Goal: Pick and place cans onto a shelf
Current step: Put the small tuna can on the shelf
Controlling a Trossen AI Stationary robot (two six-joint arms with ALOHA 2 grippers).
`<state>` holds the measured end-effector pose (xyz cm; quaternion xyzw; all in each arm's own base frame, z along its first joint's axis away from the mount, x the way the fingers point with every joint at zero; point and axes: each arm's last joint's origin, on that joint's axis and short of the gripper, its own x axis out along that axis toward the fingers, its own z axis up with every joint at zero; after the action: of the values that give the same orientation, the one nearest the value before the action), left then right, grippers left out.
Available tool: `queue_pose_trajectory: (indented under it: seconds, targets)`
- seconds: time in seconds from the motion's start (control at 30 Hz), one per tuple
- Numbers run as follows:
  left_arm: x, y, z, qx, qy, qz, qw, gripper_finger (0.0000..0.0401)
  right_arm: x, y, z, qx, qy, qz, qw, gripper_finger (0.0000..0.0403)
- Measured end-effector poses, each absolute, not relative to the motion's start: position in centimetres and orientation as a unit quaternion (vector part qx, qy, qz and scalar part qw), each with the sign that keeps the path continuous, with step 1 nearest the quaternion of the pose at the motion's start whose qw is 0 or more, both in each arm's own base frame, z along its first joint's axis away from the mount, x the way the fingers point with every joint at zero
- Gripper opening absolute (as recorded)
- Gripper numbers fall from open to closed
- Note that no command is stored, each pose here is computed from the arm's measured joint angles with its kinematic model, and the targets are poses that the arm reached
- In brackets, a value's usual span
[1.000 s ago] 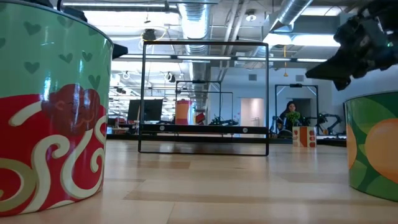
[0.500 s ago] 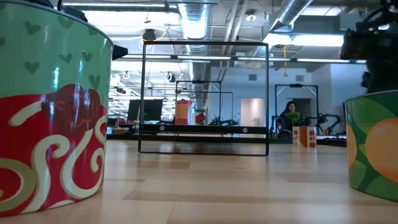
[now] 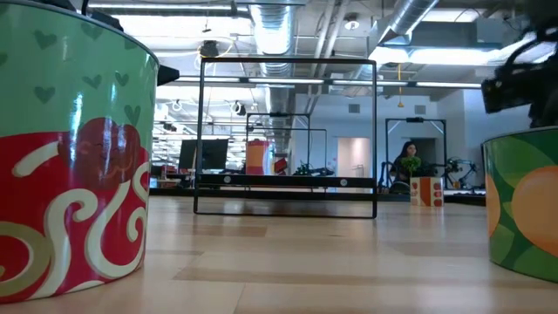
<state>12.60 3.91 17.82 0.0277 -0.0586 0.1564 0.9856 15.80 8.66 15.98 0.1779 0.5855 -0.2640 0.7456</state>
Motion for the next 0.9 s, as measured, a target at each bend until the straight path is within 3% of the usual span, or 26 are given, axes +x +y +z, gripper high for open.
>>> queue_pose_trajectory:
  seconds: [0.23,0.5,0.7,0.9]
  targets:
    - [12.6,3.9,17.8,0.027,-0.058,0.156,0.986,0.0002,16.9,7.9,14.7,0.14,0.618,-0.271,0.725,0.0105]
    - [12.6,3.9,17.8,0.027,-0.058,0.156,0.986,0.0002,18.7,7.0,16.1,0.11,0.63,-0.211,0.739,0.0012]
    - [12.6,3.9,17.7,0.026,-0.053,0.156,0.986,0.0002,21.6,5.0,19.5,0.101,0.611,-0.181,0.764,0.0026]
    - [12.6,3.9,17.6,0.026,-0.048,0.156,0.986,0.0002,23.9,1.1,24.7,0.063,0.585,-0.187,0.786,0.0011]
